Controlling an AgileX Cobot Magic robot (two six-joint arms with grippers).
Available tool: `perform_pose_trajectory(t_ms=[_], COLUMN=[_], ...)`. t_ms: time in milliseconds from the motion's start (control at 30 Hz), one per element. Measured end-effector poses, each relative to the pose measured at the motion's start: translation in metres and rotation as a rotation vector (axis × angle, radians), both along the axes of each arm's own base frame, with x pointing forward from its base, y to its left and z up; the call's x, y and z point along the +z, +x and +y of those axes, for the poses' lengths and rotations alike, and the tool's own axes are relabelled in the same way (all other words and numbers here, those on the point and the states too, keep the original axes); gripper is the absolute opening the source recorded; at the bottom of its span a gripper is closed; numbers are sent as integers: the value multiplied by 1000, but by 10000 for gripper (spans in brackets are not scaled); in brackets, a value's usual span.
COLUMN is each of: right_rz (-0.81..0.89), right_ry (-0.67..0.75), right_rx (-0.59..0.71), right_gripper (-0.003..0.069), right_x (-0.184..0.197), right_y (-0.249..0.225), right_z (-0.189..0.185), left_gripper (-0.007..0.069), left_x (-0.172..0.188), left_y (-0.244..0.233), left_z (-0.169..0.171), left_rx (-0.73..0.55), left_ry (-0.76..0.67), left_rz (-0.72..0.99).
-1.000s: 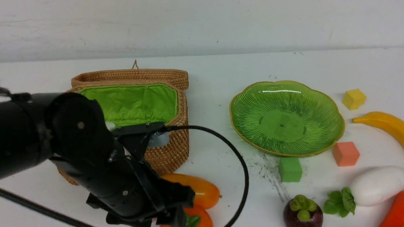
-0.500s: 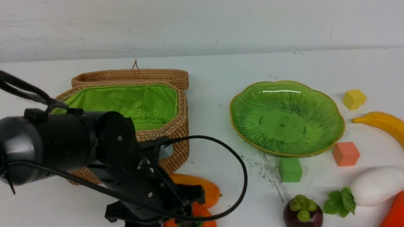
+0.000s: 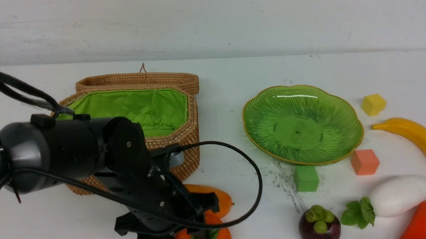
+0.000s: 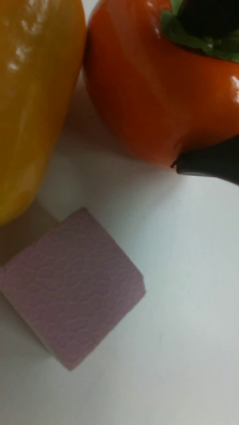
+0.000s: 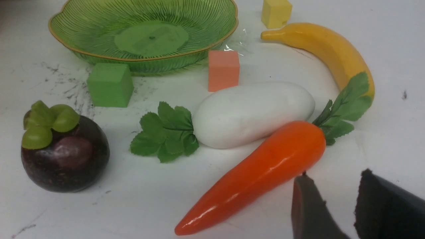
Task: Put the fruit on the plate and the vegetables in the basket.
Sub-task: Grab a tomato with your left arm and place it on the plate on the right.
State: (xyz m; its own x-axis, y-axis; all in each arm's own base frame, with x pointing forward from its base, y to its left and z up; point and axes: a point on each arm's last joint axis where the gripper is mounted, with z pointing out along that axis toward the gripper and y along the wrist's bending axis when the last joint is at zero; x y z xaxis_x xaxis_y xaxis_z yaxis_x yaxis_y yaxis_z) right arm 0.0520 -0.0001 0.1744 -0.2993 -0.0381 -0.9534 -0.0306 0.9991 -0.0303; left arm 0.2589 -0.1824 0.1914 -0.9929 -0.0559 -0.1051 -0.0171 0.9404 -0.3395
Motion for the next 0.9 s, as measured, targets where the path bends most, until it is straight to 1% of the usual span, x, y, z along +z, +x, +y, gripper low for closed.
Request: perform_pose_trajectory(t_ms=[200,567,700,900], right_rz=[0,0,0,0], right_ry=[0,0,0,0], right_rx=[0,0,0,0], right_gripper=[242,242,242,242], right_x=[0,0,0,0], right_y=[0,0,0,0], right_z=[0,0,0,0], left_gripper=[448,447,444,444], left_x=[5,42,57,86], left_y=[-3,-18,-27,-38], left_z=[3,12,14,11], left_rx=[-13,-37,-46,-96], left_ry=[5,-28,-68,-193], left_rz=[-16,-80,-91,-128])
